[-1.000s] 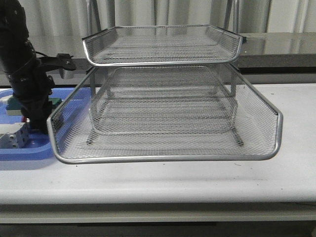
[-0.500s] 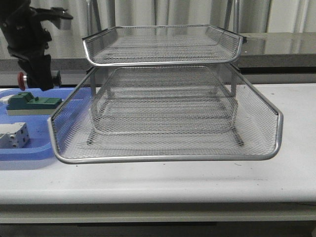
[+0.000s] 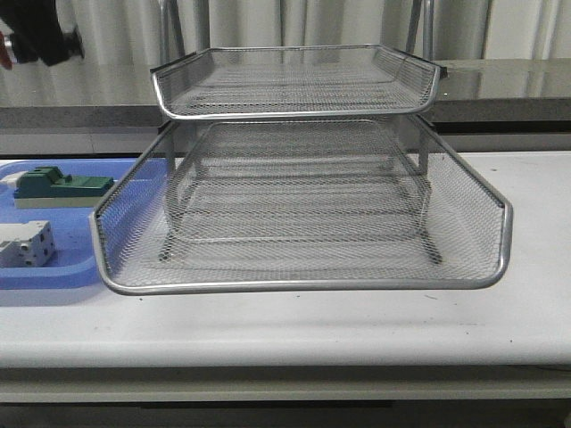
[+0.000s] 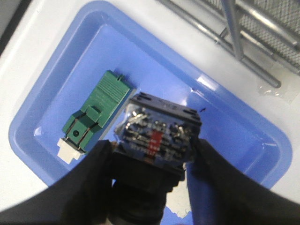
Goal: Place button on rack with both arms
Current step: 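Close the left gripper on the button and lift it, then carry the button over the pulled-out tier and release it there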
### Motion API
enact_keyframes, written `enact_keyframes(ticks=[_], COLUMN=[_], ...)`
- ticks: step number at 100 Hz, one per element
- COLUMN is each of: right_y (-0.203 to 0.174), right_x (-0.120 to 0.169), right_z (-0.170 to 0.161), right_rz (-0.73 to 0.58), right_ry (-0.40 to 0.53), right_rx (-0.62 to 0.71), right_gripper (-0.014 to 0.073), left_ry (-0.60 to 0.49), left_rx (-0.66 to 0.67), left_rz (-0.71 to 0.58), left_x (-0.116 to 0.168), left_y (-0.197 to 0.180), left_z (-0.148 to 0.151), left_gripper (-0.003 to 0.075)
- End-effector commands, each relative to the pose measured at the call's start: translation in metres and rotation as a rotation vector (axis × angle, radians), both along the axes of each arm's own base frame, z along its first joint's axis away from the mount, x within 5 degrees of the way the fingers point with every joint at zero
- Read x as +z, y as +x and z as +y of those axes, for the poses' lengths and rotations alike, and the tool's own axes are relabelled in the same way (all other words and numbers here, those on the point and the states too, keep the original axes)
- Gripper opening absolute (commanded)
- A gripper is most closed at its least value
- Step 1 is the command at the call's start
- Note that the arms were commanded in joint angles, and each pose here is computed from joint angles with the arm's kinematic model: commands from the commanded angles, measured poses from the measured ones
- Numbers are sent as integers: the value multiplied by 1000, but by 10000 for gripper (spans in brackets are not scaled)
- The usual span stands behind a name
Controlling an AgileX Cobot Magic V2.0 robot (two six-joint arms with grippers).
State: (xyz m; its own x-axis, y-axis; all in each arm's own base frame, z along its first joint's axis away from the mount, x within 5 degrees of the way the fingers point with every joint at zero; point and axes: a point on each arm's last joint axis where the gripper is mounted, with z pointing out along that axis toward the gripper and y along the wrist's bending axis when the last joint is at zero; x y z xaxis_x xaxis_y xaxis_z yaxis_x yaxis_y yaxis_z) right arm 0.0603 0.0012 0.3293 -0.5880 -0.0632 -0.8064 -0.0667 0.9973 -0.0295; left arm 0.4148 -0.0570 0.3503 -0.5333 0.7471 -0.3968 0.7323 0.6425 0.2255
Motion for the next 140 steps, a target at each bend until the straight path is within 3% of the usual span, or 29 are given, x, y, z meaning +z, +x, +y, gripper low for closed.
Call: enact_keyframes(ticks=[1,14,30,86,111,140], right_y=[2,2,2,2,2,2], right_x=[14,14,14,14,14,14], right_z=[-1,-1,-1,-1,-1,-1], right_rz=[-88,-88,-88,-88,-88,-88], right_ry=[-12,-12,-12,-12,-12,-12], right_rx=[-3,-3,-3,-3,-3,-3], right_gripper=[-71,-71,-71,-71,-71,-71], left_ry=[-95,-142,-147,-108,-212,-192], left_rx=[0,-22,-75,-440,-498,-464], left_rz=[-112,-145,-130,83,144,72], left_x=[52,71,73,21,-2,-36], left_y=[-27,-47,-72,-136,-136,-108], left_z=[-2,-7,-24,-138,-178,-199], left_gripper=[-20,-20,-20,-20,-20,-20])
